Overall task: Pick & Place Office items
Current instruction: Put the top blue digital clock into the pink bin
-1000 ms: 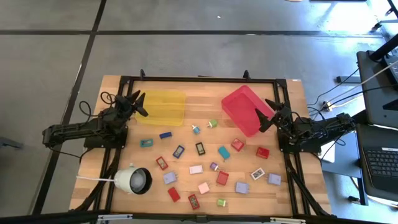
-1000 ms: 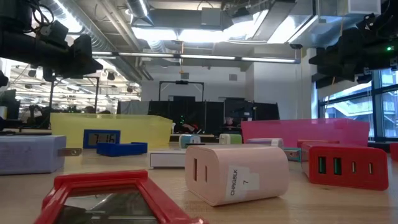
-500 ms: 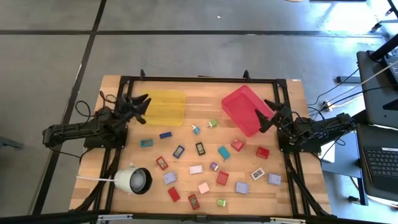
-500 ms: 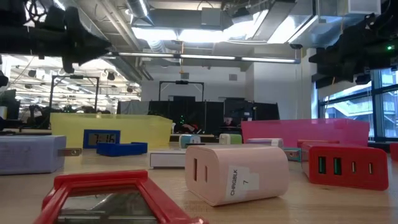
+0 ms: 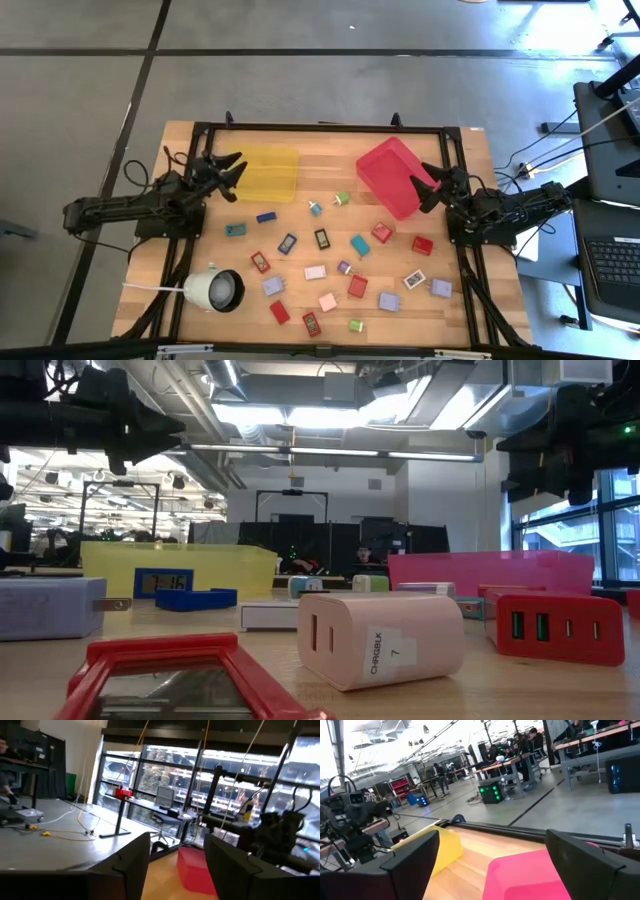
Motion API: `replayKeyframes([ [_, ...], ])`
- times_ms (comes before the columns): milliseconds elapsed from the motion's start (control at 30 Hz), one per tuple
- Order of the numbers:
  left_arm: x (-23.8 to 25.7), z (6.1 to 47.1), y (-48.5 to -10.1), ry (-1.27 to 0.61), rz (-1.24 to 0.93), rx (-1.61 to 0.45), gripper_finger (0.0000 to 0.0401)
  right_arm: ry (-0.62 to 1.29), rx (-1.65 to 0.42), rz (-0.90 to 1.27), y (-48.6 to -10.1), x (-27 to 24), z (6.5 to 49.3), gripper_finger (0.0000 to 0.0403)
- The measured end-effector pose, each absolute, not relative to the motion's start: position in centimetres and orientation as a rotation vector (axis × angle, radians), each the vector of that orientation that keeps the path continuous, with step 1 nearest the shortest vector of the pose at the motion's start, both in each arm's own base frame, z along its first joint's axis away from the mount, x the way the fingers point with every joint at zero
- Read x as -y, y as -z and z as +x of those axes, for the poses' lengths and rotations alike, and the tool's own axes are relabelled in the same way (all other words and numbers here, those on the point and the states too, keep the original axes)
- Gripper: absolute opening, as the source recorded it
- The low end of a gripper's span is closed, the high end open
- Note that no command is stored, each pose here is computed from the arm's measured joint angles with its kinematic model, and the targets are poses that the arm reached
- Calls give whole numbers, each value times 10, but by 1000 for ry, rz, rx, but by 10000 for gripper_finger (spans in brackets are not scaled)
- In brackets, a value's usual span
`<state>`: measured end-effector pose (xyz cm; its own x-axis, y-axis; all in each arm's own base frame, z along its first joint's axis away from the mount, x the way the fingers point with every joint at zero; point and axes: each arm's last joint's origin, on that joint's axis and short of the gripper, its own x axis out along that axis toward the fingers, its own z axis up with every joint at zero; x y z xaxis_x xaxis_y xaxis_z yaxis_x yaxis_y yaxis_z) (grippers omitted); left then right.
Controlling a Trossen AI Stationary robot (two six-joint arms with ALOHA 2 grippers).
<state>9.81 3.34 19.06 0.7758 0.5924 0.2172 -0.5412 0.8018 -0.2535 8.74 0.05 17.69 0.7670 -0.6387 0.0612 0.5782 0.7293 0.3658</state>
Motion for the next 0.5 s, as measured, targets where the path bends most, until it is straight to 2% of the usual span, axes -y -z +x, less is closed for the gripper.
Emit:
replayKeyframes([
  [233, -35, 104, -198, -631, -98, 340, 213, 652, 193, 359, -177, -1, 88, 366],
  [500, -38, 119, -206, -622, -63, 265, 215, 576, 182, 357, -177, -3, 89, 366],
])
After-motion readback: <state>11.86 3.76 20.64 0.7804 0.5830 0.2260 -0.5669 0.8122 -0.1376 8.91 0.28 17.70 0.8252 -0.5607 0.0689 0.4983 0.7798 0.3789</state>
